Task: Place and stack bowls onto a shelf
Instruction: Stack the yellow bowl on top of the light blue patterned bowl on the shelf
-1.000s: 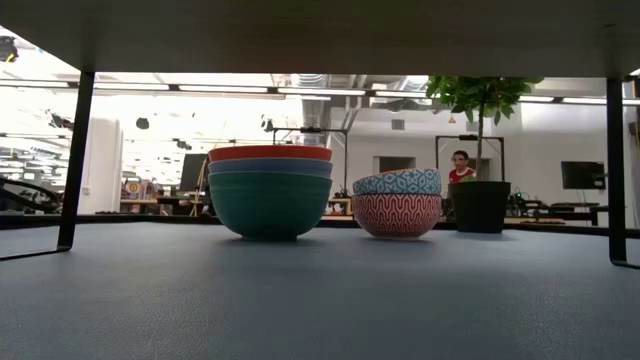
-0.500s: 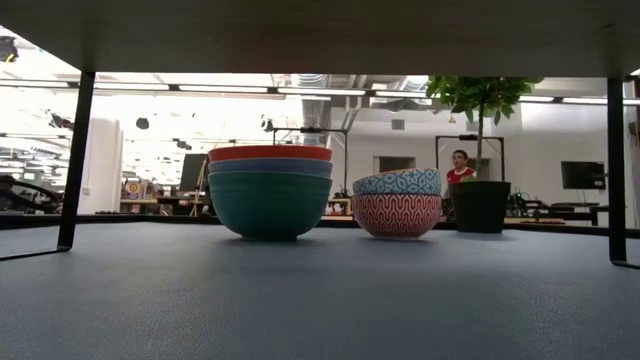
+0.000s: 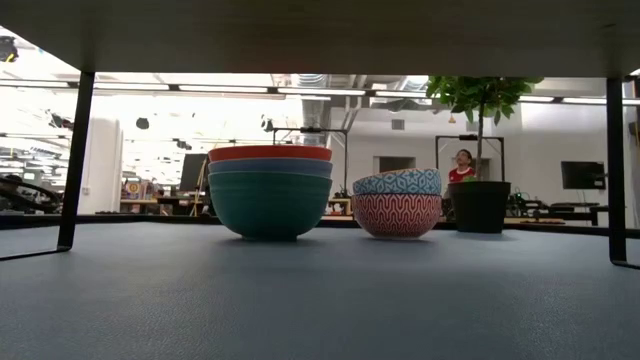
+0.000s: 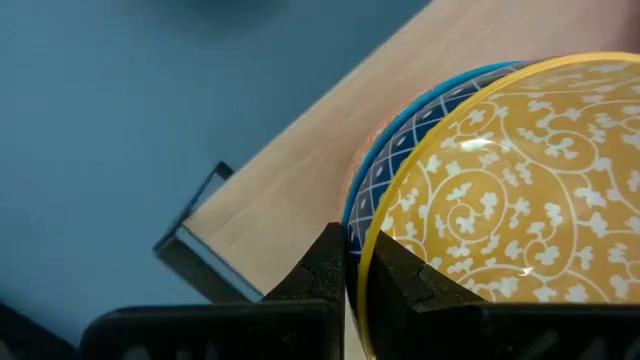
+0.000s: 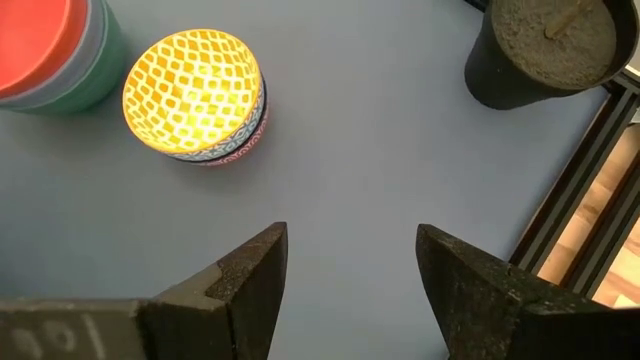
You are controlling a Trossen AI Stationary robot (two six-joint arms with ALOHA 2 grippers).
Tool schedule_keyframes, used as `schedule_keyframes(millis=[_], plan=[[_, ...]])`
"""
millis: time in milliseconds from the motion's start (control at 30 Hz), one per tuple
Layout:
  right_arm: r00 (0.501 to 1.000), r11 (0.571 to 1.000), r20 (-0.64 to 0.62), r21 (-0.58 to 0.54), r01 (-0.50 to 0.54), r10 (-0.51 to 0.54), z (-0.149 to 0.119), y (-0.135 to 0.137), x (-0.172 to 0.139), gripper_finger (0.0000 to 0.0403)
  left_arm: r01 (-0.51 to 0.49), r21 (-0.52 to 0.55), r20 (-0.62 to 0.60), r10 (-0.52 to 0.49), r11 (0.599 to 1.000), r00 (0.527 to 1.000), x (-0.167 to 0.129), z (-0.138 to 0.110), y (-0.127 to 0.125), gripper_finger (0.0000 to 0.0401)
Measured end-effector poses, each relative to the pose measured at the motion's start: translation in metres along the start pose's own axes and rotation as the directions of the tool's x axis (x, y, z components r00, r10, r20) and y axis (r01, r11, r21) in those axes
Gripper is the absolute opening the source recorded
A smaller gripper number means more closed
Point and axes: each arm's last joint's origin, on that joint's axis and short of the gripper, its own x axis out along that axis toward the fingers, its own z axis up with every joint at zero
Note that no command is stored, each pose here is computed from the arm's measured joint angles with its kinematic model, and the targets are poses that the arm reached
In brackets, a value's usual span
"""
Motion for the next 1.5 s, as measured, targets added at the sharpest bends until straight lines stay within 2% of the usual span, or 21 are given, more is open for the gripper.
schedule_keyframes(millis=[300,500,967,1500], plan=[[1.000,1.000,0.001,-0.003,0.000,0.000,0.0000,0.0000,0.0000,0.0249,-0.006,-0.005,0.006,0.006,1.000,1.000,0.0000,0.0001,0.0005,0.0000],[1.000,1.000,0.000,-0.004,0.001,-0.001,0.0000,0.0000,0.0001,0.0249,-0.057,-0.002,-0.011,0.057,0.998,0.998,-0.0003,-0.0010,0.0055,0.0000],[1.000,1.000,0.001,-0.003,0.001,-0.001,0.0000,0.0000,0.0000,0.0249,-0.043,0.001,-0.028,0.043,0.999,0.999,-0.0002,0.0004,0.0049,0.0000],[1.000,1.000,0.001,-0.026,0.000,0.000,0.0000,0.0001,0.0000,0.0249,-0.023,-0.006,0.058,0.023,1.000,0.998,0.0003,0.0034,0.0016,0.0022]])
